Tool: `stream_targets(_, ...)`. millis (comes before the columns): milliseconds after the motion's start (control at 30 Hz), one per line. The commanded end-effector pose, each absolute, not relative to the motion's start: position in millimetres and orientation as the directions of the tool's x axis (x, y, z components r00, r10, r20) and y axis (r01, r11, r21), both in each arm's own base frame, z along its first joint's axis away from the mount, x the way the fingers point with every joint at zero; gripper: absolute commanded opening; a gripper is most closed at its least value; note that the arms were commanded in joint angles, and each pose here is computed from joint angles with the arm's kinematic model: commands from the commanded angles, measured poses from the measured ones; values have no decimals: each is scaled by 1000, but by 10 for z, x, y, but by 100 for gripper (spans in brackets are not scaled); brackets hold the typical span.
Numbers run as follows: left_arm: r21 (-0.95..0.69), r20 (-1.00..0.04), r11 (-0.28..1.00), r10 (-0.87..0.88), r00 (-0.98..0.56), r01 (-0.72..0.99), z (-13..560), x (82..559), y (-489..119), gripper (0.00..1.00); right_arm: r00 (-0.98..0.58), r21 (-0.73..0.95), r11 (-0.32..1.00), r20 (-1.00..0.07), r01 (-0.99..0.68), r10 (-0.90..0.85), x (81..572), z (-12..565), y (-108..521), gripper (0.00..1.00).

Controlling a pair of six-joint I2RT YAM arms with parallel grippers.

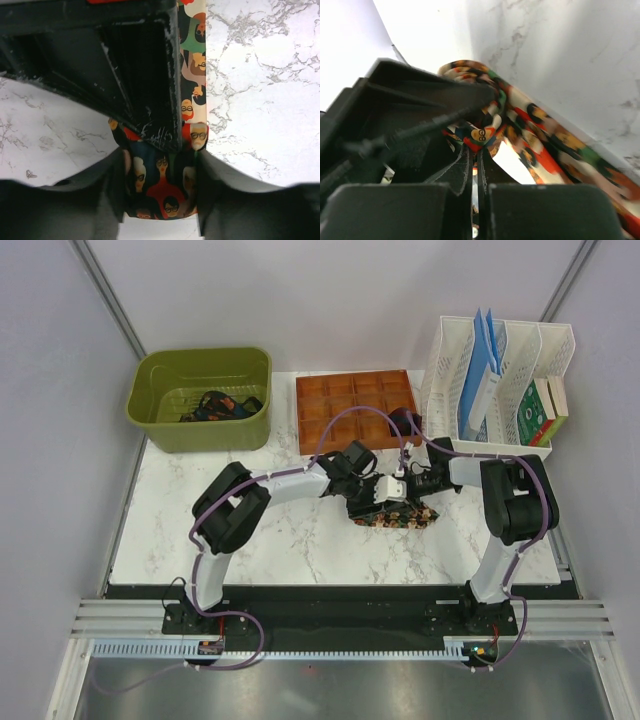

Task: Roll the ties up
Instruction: Roll the tie at the center of the board.

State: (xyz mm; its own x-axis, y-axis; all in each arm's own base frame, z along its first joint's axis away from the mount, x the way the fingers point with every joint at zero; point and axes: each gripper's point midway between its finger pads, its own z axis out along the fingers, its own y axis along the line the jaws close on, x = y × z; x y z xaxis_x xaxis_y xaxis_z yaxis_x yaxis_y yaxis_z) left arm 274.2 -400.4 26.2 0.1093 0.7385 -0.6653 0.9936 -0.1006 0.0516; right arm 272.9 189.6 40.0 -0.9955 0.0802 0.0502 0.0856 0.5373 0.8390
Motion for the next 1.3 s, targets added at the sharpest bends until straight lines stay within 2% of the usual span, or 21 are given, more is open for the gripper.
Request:
stream_targets(0, -23, -628, -32, 778, 10, 999, 209, 2650, -3681, 62, -997, 763, 644, 18, 60, 72, 2724, 77, 1688, 0)
stream_targets(100, 30, -681, -5, 731, 24, 1000, 386, 2759, -3660, 67, -998, 739, 671, 30, 63, 61, 2698, -10, 1630, 0)
stream_targets(233, 32, -729, 29, 685, 3, 999, 558, 2809, -3602, 81, -998, 714, 698, 30, 60, 54, 2685, -95, 1574, 0)
stream_targets(633, 90, -793, -37, 602, 94, 995, 574, 2817, -3760, 90, -998, 670, 740, 51, 60, 34, 2665, -295, 1533, 0)
stream_targets(800, 144, -804, -87, 571, 167, 986, 610, 2850, -3887, 91, -999, 669, 741, 47, 50, 25, 2677, -291, 1568, 0)
stream_targets(867, 151, -815, -108, 549, 185, 983, 681, 2816, -3932, 86, -999, 668, 742, 48, 49, 23, 2680, -295, 1576, 0)
stream_targets(1000, 141, -828, -139, 527, 193, 980, 794, 2737, -4023, 67, -999, 666, 745, 47, 39, 11, 2668, -294, 1611, 0)
stream_targets(1033, 143, -833, -146, 517, 199, 979, 853, 2711, -4086, 64, -999, 665, 746, 46, 36, 7, 2663, -291, 1622, 0)
stream_targets(1267, 108, -842, -172, 509, 182, 979, 864, 2566, -4338, 58, -999, 665, 746, 42, 24, -6, 2678, -293, 1683, 0)
